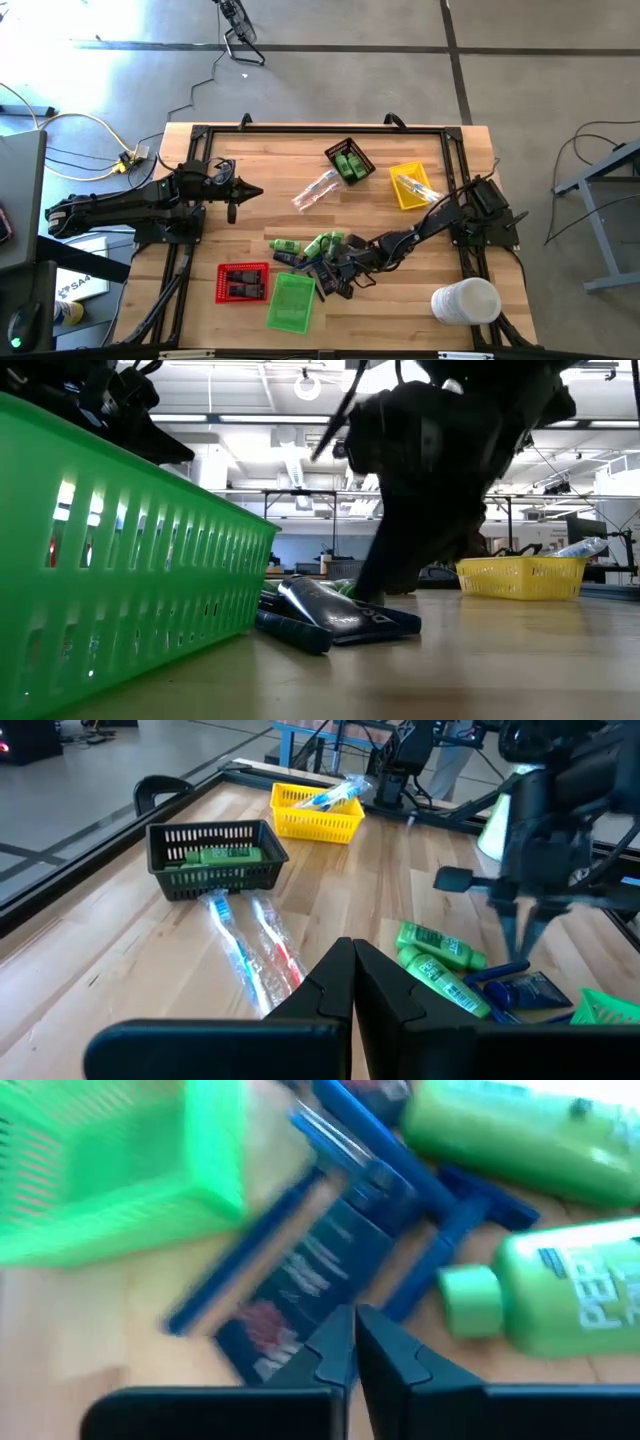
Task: Pick & Place Travel size toiletries
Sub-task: Put the right razor into the green bin
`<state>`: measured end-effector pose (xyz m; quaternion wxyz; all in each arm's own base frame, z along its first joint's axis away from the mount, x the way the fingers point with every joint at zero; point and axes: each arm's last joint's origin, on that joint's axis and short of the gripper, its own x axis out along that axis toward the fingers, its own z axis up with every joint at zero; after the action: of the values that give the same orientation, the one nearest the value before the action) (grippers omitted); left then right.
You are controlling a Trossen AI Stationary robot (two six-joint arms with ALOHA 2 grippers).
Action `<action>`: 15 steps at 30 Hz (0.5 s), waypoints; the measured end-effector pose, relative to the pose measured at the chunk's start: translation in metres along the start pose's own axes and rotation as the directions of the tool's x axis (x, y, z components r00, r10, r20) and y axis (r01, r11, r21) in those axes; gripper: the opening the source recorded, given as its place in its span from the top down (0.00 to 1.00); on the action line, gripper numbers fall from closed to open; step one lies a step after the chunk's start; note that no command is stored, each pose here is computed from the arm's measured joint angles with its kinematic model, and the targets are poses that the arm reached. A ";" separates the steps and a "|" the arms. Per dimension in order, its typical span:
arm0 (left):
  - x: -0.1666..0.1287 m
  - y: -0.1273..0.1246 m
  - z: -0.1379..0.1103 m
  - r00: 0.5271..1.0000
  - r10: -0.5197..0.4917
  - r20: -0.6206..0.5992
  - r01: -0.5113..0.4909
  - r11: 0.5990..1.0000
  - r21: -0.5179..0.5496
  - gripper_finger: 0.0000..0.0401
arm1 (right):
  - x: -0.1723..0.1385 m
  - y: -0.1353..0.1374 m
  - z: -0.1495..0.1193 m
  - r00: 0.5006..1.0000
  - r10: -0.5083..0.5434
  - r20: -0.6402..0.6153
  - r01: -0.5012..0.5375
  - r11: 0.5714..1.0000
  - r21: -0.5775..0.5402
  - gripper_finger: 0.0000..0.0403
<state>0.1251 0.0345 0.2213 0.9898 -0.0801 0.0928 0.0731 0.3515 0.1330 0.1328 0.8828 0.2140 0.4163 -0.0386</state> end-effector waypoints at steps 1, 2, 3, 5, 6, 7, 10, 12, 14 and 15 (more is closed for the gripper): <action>0.000 0.000 0.000 1.000 0.000 0.000 0.000 1.000 0.000 1.00 | 0.000 -0.001 0.000 1.000 0.001 -0.004 -0.001 1.000 0.001 0.98; 0.000 0.000 0.000 1.000 0.000 0.000 0.000 1.000 0.000 1.00 | 0.003 -0.002 0.001 1.000 0.014 0.004 -0.014 1.000 0.008 0.99; 0.000 0.000 0.000 1.000 0.000 0.000 0.000 1.000 0.000 1.00 | 0.007 -0.001 0.003 0.999 0.034 0.015 -0.035 0.999 0.016 0.99; 0.000 0.000 0.000 1.000 0.000 -0.001 0.000 1.000 0.000 1.00 | 0.010 -0.003 0.002 0.999 0.037 0.005 -0.038 0.999 0.018 0.99; 0.000 0.000 0.000 1.000 0.000 0.000 0.000 1.000 0.000 1.00 | 0.011 -0.004 0.000 0.999 0.032 -0.001 -0.032 0.999 0.019 0.99; 0.000 0.000 0.000 1.000 0.000 -0.001 0.000 1.000 0.000 1.00 | 0.013 -0.004 0.000 0.999 0.036 0.003 -0.036 0.999 0.025 0.99; 0.000 0.000 0.000 1.000 0.002 -0.002 -0.002 1.000 0.000 1.00 | 0.014 -0.008 -0.001 1.000 -0.013 -0.006 0.013 0.999 0.044 0.99; 0.000 0.000 -0.001 1.000 0.003 -0.006 -0.003 1.000 -0.001 1.00 | 0.014 -0.009 -0.002 1.000 -0.028 -0.007 0.028 0.999 0.045 1.00; 0.000 0.000 -0.001 1.000 0.006 -0.007 -0.006 1.000 -0.001 1.00 | 0.014 -0.010 -0.002 0.998 -0.060 0.004 0.060 0.997 0.045 1.00; 0.000 0.000 -0.001 1.000 0.006 -0.007 -0.006 1.000 -0.001 1.00 | 0.014 -0.011 -0.002 0.996 -0.083 0.016 0.083 0.995 0.048 1.00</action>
<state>0.1250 0.0347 0.2204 0.9892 -0.0806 0.0963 0.0757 0.3559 0.1253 0.1174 0.8788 0.2170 0.4159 -0.0870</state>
